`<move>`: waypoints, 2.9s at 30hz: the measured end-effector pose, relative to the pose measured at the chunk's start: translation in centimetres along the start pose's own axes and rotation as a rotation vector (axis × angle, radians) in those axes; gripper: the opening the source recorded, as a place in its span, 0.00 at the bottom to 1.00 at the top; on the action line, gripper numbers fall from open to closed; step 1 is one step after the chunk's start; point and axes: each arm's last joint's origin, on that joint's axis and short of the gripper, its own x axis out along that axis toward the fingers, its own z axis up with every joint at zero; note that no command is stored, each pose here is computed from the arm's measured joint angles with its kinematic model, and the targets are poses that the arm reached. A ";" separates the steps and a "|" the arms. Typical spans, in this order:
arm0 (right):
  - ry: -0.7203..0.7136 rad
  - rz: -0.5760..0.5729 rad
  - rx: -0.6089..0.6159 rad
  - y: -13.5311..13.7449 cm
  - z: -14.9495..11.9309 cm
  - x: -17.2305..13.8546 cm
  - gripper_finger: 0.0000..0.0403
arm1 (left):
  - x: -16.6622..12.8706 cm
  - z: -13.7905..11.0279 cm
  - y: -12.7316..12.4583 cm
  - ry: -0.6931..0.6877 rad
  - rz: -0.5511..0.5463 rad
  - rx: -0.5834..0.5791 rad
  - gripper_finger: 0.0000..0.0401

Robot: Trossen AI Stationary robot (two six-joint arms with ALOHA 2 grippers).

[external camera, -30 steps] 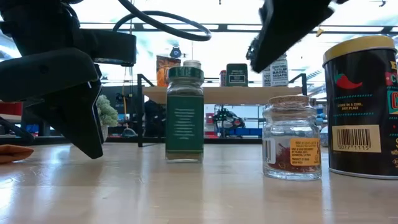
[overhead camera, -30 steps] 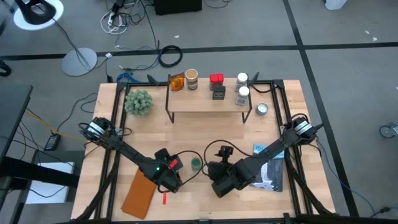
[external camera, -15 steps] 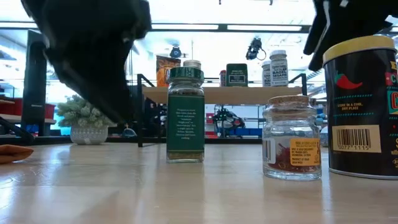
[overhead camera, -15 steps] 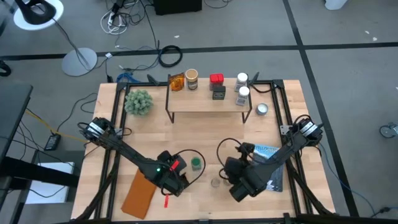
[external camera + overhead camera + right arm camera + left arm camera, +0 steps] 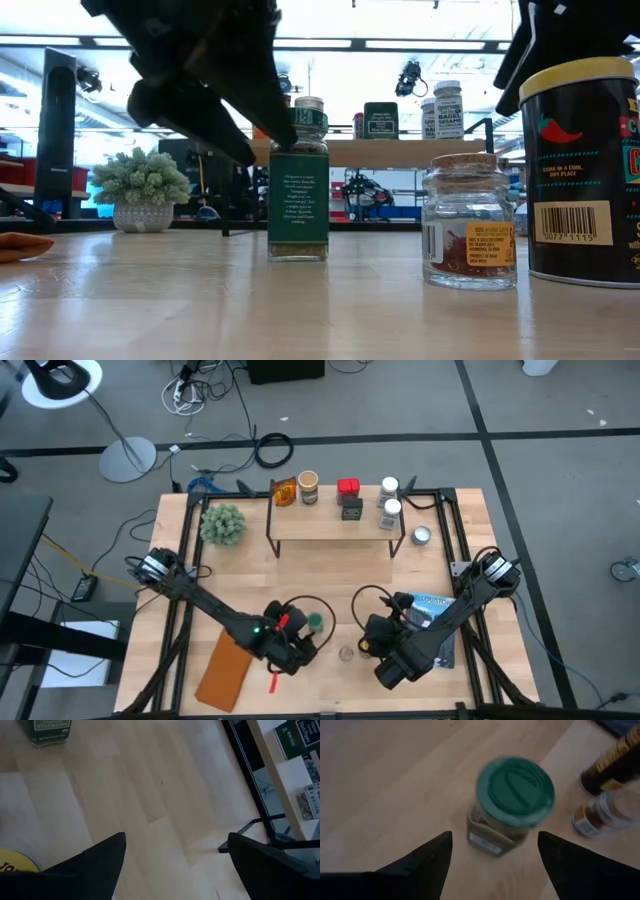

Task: Shelf spices
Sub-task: Put the green seasoning bottle on the shelf

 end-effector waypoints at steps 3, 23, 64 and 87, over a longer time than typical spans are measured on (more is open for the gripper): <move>0.006 0.003 0.002 0.0 0.0 0.0 0.86 | 0.4 0.4 0.3 0.000 0.017 0.007 0.74; 0.011 0.006 0.003 0.0 0.0 0.0 0.86 | 0.5 -0.3 3.3 0.145 0.259 0.013 0.74; 0.019 0.014 -0.009 0.1 -0.1 0.0 0.86 | -3.5 9.7 -0.1 0.238 0.162 -0.011 0.69; 0.019 0.014 -0.008 0.1 -0.1 0.0 0.86 | 0.0 14.1 2.8 0.397 0.056 0.005 0.69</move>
